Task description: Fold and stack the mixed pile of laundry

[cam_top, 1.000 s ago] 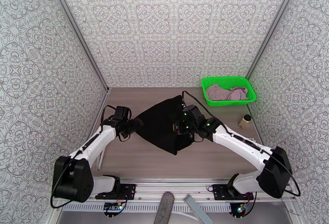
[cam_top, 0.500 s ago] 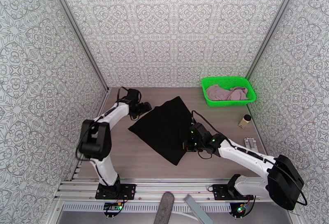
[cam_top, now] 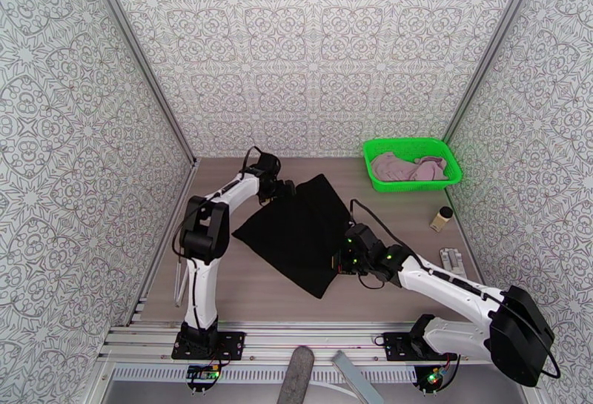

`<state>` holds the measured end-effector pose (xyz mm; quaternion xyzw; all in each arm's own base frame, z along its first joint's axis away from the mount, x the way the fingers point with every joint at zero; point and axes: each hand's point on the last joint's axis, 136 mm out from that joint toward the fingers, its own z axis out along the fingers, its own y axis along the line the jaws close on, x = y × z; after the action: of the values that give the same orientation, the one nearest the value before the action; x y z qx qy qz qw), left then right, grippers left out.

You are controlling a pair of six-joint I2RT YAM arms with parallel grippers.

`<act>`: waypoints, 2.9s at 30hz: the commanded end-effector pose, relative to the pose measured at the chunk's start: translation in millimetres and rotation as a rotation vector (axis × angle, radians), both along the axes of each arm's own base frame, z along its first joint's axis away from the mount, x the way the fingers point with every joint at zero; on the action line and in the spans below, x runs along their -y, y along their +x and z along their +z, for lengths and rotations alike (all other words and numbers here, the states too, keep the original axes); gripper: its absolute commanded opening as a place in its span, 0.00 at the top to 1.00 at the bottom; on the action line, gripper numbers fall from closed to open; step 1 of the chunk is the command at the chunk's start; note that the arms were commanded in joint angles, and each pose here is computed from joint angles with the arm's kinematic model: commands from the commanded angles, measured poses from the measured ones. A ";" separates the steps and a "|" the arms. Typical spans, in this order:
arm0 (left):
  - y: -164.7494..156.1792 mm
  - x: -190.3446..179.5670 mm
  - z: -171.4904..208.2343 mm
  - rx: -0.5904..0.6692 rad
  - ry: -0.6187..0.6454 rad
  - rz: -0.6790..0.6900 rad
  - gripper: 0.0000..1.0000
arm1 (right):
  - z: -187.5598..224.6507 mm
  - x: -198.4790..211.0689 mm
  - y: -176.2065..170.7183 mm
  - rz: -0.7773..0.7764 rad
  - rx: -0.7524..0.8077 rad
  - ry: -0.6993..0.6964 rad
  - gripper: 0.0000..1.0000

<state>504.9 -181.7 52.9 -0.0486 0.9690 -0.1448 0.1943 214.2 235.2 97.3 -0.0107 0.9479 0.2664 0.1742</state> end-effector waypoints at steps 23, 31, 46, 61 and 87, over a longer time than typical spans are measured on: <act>-29.1 -58.4 148.6 0.233 -0.044 0.117 1.00 | 47.1 -30.0 18.3 0.102 0.112 0.121 1.00; -88.3 -75.9 108.0 0.174 -0.044 0.165 1.00 | 19.1 -56.6 -3.3 0.221 0.032 0.157 0.55; -156.2 -109.3 47.7 0.051 0.026 0.324 0.40 | 1.0 -20.1 17.7 -0.040 0.031 0.055 0.10; -149.0 -109.5 106.6 0.152 0.013 0.303 0.01 | -26.8 -46.8 47.0 -0.098 0.002 0.138 0.25; -221.5 -9.0 207.7 0.543 0.030 -0.176 0.00 | 133.0 -129.2 132.6 0.094 0.222 0.256 1.00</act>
<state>281.7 -166.3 260.5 0.0532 0.8911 -0.1752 0.4153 346.9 360.4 230.6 -0.0621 0.8760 0.3863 0.2821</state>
